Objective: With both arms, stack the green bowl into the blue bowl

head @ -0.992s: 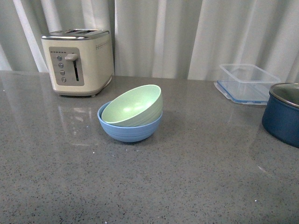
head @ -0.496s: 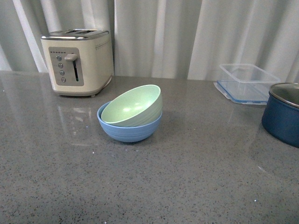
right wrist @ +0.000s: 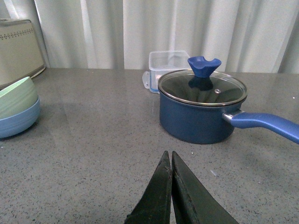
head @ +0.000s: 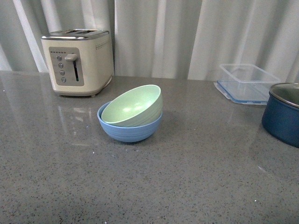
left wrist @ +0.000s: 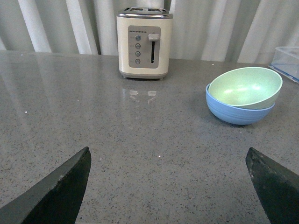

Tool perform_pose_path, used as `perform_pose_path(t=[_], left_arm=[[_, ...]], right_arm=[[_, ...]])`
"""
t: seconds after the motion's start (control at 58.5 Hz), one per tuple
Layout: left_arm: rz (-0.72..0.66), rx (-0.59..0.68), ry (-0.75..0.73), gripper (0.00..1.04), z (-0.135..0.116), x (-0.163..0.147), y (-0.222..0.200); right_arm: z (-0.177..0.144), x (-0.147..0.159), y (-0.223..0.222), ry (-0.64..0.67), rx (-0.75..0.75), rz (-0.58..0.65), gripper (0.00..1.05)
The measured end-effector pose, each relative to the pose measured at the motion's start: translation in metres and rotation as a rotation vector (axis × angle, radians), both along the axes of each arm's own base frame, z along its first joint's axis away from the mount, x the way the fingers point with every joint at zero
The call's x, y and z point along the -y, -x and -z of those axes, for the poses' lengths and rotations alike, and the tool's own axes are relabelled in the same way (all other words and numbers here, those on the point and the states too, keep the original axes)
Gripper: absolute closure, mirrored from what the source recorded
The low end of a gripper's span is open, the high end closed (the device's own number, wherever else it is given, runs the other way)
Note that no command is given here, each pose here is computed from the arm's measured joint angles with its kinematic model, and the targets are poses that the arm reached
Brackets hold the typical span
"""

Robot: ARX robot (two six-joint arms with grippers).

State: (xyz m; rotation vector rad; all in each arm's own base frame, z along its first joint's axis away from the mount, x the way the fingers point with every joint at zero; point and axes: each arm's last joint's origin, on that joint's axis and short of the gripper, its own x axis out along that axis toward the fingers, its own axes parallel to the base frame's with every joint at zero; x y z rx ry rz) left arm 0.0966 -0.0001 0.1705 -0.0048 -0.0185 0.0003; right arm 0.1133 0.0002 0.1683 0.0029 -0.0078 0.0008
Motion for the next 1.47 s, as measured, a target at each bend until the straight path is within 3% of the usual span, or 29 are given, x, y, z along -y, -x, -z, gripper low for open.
perform_pose_path(t=[0.582, 1.146, 1.471], left_arm=[[0.0, 0.0, 0.0, 0.07, 0.0, 0.0, 0.0], [0.0, 0.0, 0.0, 0.07, 0.0, 0.0, 0.0], [0.0, 0.0, 0.0, 0.07, 0.0, 0.0, 0.0]], right_arm=[[0.003, 0.0, 0.016, 0.0, -0.006, -0.001, 1.04], [0.003, 0.0, 0.016, 0.001, -0.007, -0.001, 0.11], [0.003, 0.0, 0.016, 0.001, -0.007, -0.001, 0.1]])
